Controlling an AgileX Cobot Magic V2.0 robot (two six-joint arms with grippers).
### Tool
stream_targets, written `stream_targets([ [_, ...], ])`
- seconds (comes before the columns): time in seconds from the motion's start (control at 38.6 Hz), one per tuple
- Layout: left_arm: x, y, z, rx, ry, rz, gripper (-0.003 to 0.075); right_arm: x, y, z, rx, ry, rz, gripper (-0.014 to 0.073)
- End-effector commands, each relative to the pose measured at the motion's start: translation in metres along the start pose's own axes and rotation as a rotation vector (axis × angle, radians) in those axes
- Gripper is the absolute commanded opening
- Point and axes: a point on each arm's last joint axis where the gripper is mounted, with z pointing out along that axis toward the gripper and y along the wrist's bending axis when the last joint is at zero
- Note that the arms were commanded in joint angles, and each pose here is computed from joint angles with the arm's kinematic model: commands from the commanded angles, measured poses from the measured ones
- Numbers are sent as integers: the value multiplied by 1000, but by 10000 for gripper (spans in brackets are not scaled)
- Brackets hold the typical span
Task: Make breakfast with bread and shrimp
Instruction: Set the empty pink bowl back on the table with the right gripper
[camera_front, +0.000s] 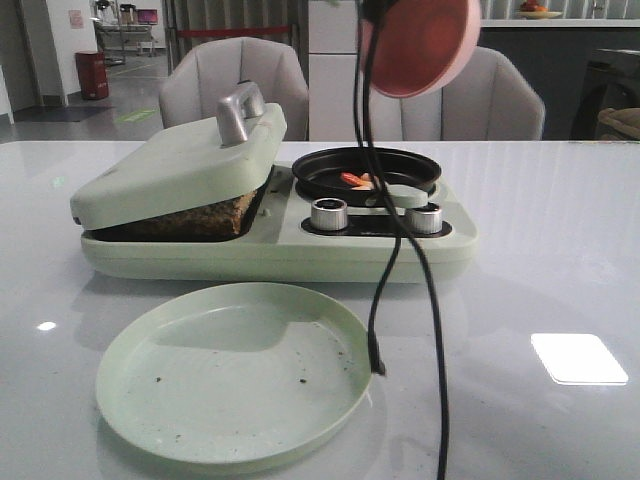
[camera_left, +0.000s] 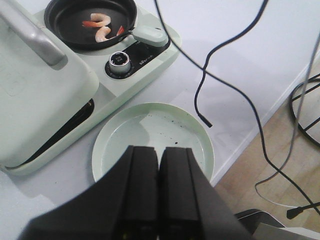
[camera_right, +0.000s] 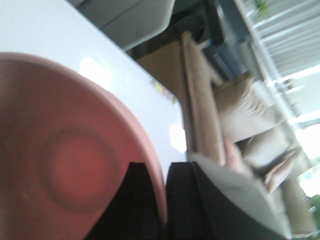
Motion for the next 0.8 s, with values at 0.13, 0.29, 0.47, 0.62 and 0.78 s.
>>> stream_targets([
  [0.13, -13, 0, -9, -30, -94, 9, 99, 66, -72, 5, -230, 165, 254, 48],
  [0.29, -13, 0, -9, -30, -94, 9, 99, 139, -83, 19, -393, 335, 433, 48],
  [0.47, -13, 0, -9, -30, -94, 9, 99, 200, -72, 30, -582, 431, 643, 48],
  [0.62, -13, 0, -9, -30, -94, 9, 99, 233, -62, 44, -610, 507, 686, 48],
  [0.78, -13, 0, -9, -30, -94, 9, 99, 247, -58, 63, -584, 531, 713, 48],
])
